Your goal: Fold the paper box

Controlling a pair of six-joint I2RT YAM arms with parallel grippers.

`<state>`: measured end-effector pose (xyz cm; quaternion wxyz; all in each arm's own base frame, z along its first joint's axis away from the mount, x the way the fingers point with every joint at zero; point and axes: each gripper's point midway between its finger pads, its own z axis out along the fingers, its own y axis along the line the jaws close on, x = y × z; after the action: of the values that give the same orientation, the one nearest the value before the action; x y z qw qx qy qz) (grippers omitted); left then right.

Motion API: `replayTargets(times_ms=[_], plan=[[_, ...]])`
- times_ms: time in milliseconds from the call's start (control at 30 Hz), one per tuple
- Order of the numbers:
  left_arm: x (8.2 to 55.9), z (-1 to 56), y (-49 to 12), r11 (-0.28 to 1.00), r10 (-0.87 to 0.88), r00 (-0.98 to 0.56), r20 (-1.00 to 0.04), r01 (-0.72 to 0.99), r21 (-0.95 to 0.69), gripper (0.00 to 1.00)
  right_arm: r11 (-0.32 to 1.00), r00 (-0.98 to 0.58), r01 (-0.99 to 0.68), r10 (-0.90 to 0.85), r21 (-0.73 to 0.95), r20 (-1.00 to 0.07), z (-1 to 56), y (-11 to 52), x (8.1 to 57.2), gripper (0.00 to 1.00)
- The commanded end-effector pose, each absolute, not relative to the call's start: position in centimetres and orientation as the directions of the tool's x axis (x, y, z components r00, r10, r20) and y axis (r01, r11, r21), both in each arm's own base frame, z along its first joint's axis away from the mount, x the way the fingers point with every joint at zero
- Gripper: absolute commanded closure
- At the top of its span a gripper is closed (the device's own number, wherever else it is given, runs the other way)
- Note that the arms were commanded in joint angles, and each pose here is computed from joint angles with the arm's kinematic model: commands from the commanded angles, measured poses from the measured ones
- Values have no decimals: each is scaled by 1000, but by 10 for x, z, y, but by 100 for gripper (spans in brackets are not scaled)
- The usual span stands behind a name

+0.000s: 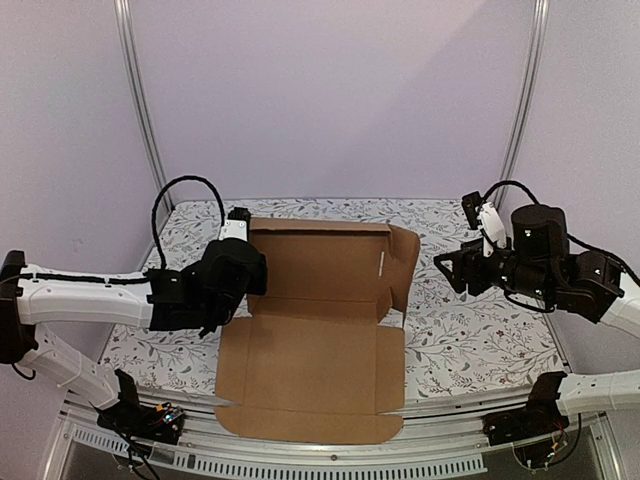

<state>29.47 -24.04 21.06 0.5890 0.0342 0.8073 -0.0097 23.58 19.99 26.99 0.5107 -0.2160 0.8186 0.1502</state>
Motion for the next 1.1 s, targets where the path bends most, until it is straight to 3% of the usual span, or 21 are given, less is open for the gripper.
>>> replayTargets(times_ms=[0,433,1067], plan=[[289,215,-246,994,-13,-266,-964,100,-41,100,812,-463,-578,-239,86,-854,236,219,237,31],[289,181,-233,993,-83,-128,-988,76,-94,100,734,-433,-671,-276,102,-858,192,252,260,31],[291,125,-251,995,14,-45,-999,95,10,100,704,-267,-706,-369,-80,-890,132,247,274,31]])
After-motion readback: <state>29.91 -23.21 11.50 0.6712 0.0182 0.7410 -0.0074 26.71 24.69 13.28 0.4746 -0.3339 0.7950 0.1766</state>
